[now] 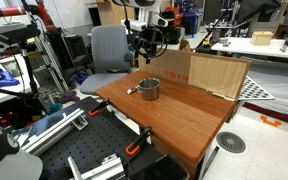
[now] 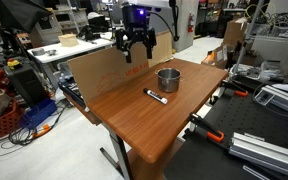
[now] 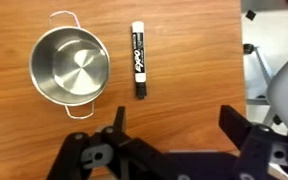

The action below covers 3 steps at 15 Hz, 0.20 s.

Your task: Take the marker out of the cup

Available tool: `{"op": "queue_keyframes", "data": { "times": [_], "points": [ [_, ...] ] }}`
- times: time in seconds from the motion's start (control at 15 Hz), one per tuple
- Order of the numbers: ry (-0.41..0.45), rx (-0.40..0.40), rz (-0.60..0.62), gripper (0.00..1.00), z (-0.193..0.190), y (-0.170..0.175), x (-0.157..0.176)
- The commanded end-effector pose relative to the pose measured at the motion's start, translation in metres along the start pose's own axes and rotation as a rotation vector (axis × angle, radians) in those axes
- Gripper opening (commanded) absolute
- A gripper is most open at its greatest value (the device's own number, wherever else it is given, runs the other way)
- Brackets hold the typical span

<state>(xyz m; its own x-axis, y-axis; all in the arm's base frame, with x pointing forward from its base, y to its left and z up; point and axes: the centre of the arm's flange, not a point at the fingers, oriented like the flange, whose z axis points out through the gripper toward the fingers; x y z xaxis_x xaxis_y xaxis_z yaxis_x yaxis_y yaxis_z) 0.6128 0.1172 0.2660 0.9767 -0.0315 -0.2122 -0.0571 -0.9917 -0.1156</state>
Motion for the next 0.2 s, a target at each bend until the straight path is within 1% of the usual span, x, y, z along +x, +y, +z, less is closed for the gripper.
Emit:
{"op": "queue_keyframes", "data": {
  "times": [0.0,0.13],
  "points": [
    [0.0,0.0,0.0,1.0,0.0,0.0,0.0],
    [0.0,0.0,0.0,1.0,0.0,0.0,0.0]
  ]
}}
